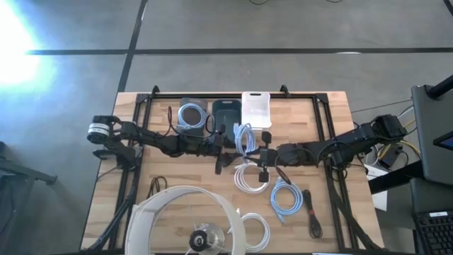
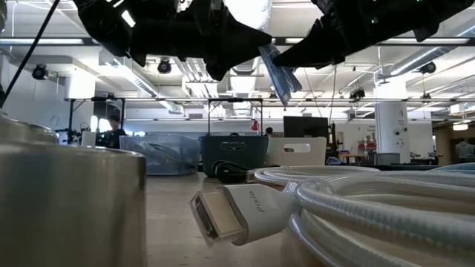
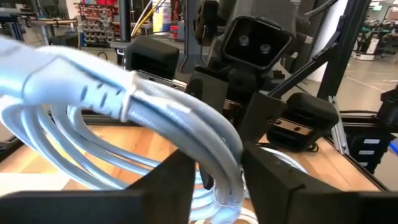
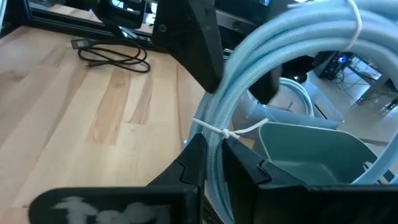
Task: Sort HDMI cables
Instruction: Put the top blue HDMI cable into the black bin
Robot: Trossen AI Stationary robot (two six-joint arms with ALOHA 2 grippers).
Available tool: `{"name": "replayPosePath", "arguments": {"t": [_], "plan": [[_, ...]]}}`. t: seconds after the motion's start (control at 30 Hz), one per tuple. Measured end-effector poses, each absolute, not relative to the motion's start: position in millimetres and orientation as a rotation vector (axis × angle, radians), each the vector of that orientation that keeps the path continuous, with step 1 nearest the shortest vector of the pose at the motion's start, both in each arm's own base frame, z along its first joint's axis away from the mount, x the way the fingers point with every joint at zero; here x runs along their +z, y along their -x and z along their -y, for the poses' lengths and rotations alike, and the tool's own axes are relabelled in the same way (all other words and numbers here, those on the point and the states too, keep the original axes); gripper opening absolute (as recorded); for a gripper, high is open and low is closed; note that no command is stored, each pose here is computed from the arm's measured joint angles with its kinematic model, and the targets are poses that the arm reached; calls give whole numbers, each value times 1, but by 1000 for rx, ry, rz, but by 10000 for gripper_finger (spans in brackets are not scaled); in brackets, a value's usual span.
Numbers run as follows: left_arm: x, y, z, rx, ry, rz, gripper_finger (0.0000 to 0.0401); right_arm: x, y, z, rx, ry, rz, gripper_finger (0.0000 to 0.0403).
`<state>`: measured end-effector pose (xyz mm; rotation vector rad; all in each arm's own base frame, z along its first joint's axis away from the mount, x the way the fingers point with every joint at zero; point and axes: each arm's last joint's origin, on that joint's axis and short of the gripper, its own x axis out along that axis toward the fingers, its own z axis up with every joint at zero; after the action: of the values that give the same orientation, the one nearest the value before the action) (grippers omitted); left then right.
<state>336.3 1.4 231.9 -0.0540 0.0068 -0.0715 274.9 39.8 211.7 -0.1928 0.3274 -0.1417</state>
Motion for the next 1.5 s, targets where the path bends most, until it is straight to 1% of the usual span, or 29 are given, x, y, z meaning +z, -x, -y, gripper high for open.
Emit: {"name": "replayPosePath", "arguments": {"t": [0.1,0.2,0.43,0.53,0.7,0.9,1.03,1.1,1.27,1.4,1.5], "plan": [[230,-336,-1,-76,59,-23,82,211,-275,-40,-142,196,-332,45],[229,-336,-2,-58,66,-33,59,211,-275,-39,-148,194,-334,68],[228,-336,-5,-33,86,-42,60,211,-275,-39,-158,140,-328,124],[228,-336,-6,-15,87,-49,56,211,-275,-39,-166,128,-327,141],[225,-334,-9,63,101,-96,55,215,-272,-41,-260,156,-312,162],[234,-325,-12,151,126,-136,57,231,-262,-52,-215,202,-257,175],[254,-310,-11,153,145,-130,57,238,-254,-60,-180,221,-242,178],[265,-299,-12,186,142,-137,57,239,-249,-63,-160,225,-260,178],[282,-268,-19,376,114,-211,57,234,-245,-67,-143,177,-313,178],[286,-243,-25,541,113,-294,57,228,-245,-68,-144,157,-356,178],[284,-228,-31,625,154,-348,57,226,-246,-69,-146,155,-364,178]]}}
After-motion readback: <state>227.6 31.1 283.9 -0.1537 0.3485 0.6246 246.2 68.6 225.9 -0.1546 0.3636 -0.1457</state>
